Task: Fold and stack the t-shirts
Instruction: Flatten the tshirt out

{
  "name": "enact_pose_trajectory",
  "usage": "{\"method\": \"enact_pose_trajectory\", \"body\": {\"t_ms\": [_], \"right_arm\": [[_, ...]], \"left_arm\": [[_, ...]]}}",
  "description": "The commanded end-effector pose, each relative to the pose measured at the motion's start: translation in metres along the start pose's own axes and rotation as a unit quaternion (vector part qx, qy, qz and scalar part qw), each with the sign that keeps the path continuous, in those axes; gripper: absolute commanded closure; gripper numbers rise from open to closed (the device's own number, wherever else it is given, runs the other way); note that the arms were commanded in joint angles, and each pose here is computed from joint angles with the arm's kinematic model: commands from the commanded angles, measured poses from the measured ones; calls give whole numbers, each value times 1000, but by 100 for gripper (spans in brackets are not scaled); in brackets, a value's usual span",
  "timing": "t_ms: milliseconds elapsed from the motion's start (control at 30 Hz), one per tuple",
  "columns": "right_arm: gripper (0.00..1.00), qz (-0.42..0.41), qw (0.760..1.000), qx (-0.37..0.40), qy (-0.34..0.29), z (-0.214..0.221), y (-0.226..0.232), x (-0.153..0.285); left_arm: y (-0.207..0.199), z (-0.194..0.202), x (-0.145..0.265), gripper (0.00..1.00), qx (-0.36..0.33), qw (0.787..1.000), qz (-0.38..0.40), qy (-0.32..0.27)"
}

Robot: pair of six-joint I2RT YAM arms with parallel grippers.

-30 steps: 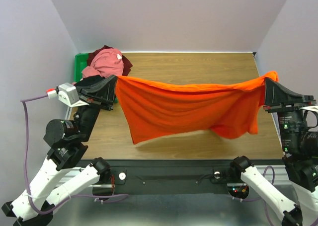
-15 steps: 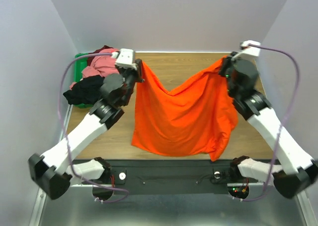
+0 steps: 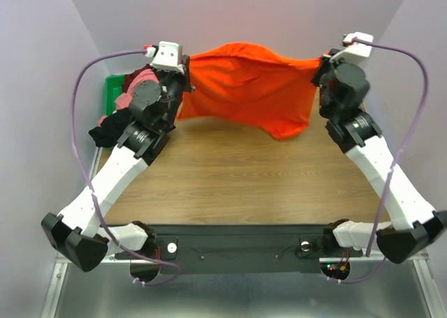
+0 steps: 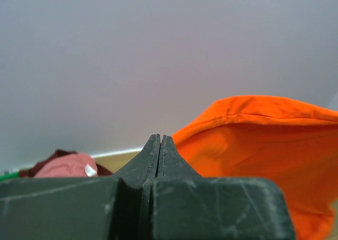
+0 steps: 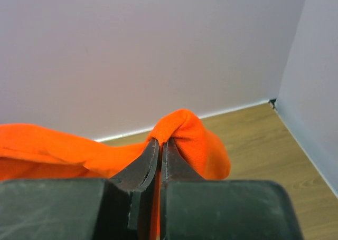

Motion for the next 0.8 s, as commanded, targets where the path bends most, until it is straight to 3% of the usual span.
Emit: {"method": "enact_pose_trajectory", "body": {"t_ms": [0, 433, 600, 767], "right_arm": [[99, -8, 995, -49, -91, -69, -22, 32], [99, -118, 960, -137, -213, -137, -82, 159], [99, -125, 955, -146, -227, -146, -93, 176], [99, -98, 965, -132, -203, -135, -86, 154]], "left_arm": [[4, -77, 28, 100, 9, 994, 34, -102], [8, -143, 133, 100, 48, 971, 143, -186], [5, -156, 149, 100, 50, 963, 172, -203], [1, -140, 127, 100, 43, 971, 158, -176]]}}
Point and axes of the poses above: each gripper's point midway between its finger pads, its own x axis back along the fingers, its own y axis along the line the jaws close on, z = x × y, the point moved 4 cm from there along x, back along the fingers, and after that the axes turned 2 degrees about x, right-handed, at the moved point
